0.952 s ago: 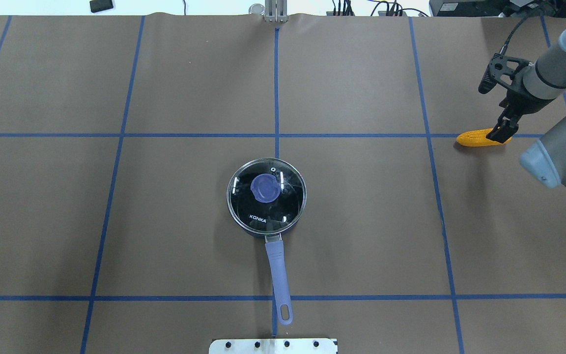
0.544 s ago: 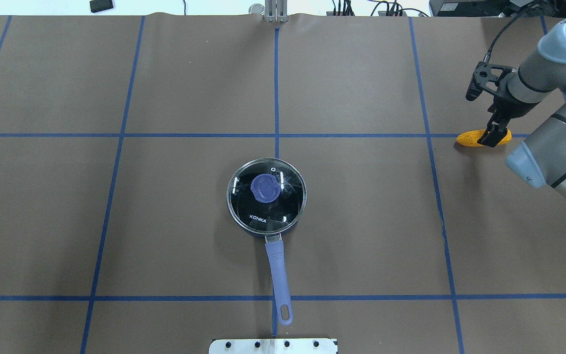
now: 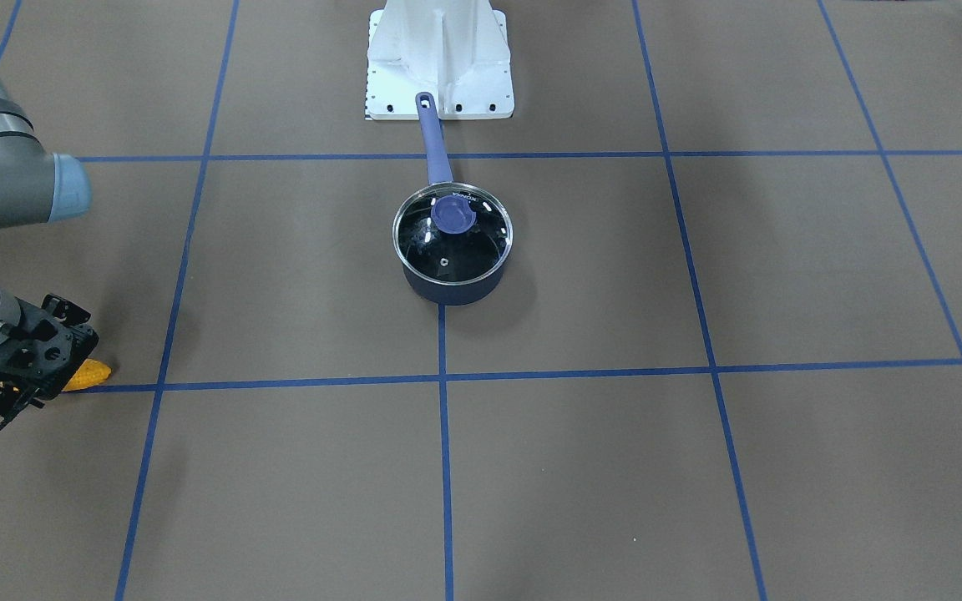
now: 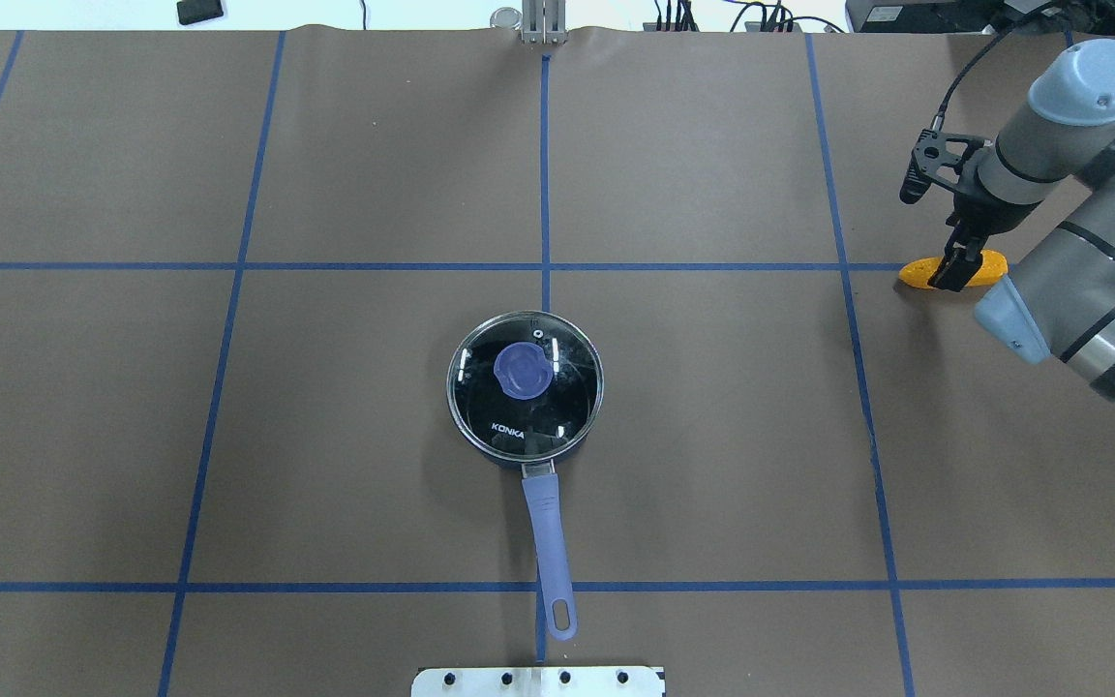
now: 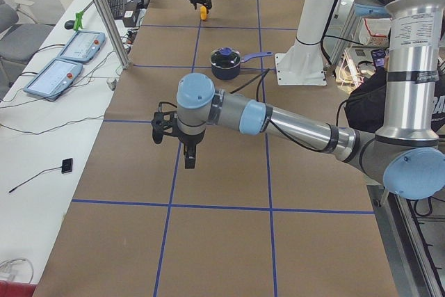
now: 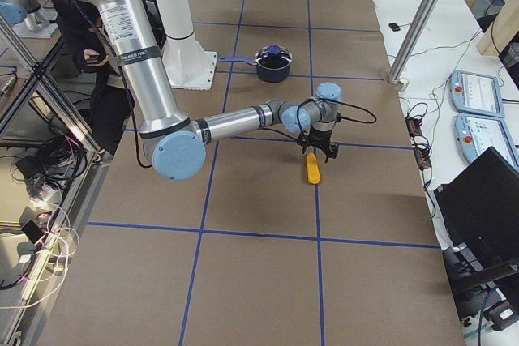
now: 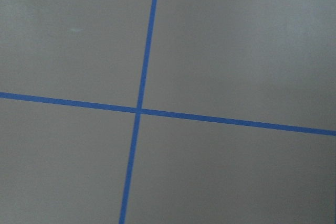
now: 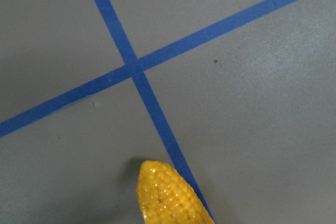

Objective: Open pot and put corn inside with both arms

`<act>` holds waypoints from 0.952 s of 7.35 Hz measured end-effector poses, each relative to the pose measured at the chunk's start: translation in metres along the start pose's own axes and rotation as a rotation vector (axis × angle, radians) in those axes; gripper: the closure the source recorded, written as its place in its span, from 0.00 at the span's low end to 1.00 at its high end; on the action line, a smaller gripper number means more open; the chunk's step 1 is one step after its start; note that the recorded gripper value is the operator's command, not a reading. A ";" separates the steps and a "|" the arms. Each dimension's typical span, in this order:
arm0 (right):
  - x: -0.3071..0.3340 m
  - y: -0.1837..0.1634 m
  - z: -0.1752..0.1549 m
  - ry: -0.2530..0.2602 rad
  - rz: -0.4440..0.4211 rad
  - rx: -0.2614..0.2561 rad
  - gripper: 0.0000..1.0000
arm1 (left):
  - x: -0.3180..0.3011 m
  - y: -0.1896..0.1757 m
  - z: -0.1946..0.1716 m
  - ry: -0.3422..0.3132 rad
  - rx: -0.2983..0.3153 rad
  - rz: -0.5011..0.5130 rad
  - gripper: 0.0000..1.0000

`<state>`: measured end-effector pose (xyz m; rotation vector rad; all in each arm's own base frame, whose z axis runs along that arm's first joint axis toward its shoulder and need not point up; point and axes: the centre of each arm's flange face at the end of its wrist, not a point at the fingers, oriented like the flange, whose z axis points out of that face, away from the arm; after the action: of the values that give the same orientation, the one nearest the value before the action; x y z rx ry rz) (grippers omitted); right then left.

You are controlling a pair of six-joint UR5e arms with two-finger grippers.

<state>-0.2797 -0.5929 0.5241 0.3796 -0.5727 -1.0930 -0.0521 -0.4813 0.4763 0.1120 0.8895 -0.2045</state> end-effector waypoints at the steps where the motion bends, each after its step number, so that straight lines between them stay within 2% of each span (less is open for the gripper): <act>1: 0.001 0.001 0.003 -0.004 -0.005 -0.006 0.00 | 0.049 -0.002 -0.006 0.010 -0.016 -0.032 0.02; 2: 0.002 0.003 0.008 -0.007 -0.008 -0.013 0.01 | 0.094 -0.002 -0.008 0.022 -0.027 -0.066 0.02; 4: 0.005 0.008 0.017 -0.010 -0.017 -0.019 0.20 | 0.171 -0.002 -0.003 0.052 -0.046 -0.131 0.02; 6: 0.006 0.008 0.019 -0.010 -0.019 -0.017 0.52 | 0.246 0.002 0.005 0.084 -0.076 -0.184 0.02; 7: 0.006 0.006 0.018 -0.010 -0.018 -0.014 0.62 | 0.275 0.007 0.013 0.080 -0.083 -0.204 0.02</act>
<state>-0.2843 -0.5964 0.5434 0.3678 -0.5708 -1.1159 0.1275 -0.5125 0.2698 -0.0484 0.9880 -0.3551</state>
